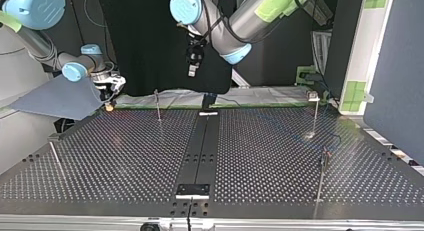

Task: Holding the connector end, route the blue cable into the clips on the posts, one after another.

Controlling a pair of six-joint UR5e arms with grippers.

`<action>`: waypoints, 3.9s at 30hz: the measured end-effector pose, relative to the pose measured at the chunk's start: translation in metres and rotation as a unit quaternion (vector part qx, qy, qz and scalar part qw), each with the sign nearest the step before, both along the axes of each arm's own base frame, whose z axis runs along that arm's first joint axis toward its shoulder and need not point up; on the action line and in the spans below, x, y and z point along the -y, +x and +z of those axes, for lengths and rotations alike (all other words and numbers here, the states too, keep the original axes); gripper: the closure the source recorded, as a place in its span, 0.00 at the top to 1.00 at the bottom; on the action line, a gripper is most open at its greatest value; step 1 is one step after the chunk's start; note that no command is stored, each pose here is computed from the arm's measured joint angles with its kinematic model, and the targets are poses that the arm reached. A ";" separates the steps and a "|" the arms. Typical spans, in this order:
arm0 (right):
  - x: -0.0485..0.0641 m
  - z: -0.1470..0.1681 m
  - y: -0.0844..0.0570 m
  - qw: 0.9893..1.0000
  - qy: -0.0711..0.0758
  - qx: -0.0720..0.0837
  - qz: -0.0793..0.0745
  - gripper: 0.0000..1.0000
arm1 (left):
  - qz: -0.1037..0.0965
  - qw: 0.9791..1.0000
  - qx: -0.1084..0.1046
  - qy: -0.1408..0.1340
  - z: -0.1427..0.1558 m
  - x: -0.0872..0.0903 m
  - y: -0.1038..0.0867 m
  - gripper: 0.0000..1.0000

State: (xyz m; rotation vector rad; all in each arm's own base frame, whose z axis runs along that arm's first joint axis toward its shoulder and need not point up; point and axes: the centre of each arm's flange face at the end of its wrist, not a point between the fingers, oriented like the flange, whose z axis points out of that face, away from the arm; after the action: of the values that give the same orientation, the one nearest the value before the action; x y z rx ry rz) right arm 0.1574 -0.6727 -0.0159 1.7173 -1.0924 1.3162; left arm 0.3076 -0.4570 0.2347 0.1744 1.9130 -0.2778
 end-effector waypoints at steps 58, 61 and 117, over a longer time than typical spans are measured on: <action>-0.038 0.174 0.017 0.992 -0.110 0.059 -0.004 0.00 | 0.065 0.994 0.057 -0.060 0.037 -0.164 -0.146 1.00; -0.038 0.174 0.017 0.992 -0.110 0.059 -0.004 0.00 | 0.065 0.994 0.057 -0.060 0.037 -0.164 -0.146 1.00; -0.038 0.174 0.017 0.992 -0.111 0.059 -0.004 0.00 | 0.065 0.994 0.057 -0.060 0.037 -0.164 -0.146 1.00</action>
State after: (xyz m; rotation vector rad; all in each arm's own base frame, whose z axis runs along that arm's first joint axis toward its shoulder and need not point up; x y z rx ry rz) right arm 0.1745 -0.6343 0.1581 1.4880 -0.9758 1.4901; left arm 0.1612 -0.2933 0.2719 -0.0143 1.7799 -0.2885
